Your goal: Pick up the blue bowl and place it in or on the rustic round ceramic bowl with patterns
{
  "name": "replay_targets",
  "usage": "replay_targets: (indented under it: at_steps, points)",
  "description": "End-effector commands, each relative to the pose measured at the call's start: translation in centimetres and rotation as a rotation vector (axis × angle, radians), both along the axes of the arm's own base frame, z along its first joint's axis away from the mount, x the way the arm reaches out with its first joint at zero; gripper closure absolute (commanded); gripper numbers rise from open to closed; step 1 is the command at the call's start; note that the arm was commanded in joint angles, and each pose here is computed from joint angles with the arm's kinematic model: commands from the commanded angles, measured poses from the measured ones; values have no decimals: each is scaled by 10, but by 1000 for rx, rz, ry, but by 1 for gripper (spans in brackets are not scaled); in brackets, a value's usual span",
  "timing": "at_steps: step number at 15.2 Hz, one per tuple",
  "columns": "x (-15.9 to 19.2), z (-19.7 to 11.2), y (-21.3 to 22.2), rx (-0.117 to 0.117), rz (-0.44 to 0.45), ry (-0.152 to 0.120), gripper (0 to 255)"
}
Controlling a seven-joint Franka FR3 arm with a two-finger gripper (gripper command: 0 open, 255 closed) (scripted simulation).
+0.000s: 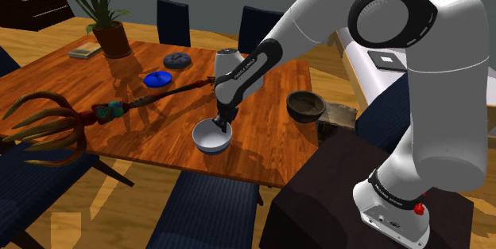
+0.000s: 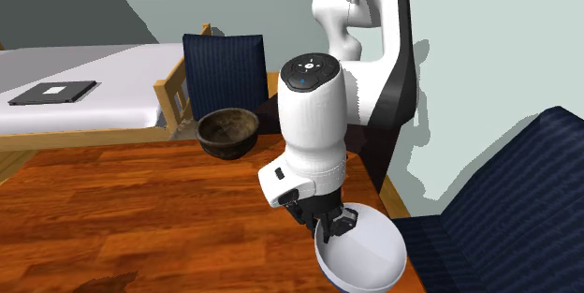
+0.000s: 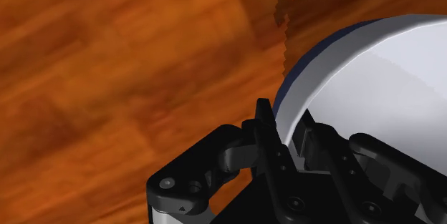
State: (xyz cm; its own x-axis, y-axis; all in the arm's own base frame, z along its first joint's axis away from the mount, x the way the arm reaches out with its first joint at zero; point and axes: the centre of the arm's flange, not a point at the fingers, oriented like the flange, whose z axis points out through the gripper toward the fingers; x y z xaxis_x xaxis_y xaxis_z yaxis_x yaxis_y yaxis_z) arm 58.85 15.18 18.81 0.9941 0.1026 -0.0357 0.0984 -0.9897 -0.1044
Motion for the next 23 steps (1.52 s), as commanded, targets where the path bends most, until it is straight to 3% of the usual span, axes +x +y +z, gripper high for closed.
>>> replay_targets:
  at_steps: [1, 7, 23]
  points:
    - [0, 0, 0, 0, 0, 0, 255]
    - [0, 0, 0, 0, 0, 0, 255]
    - [0, 84, 0, 0, 0, 0, 255]
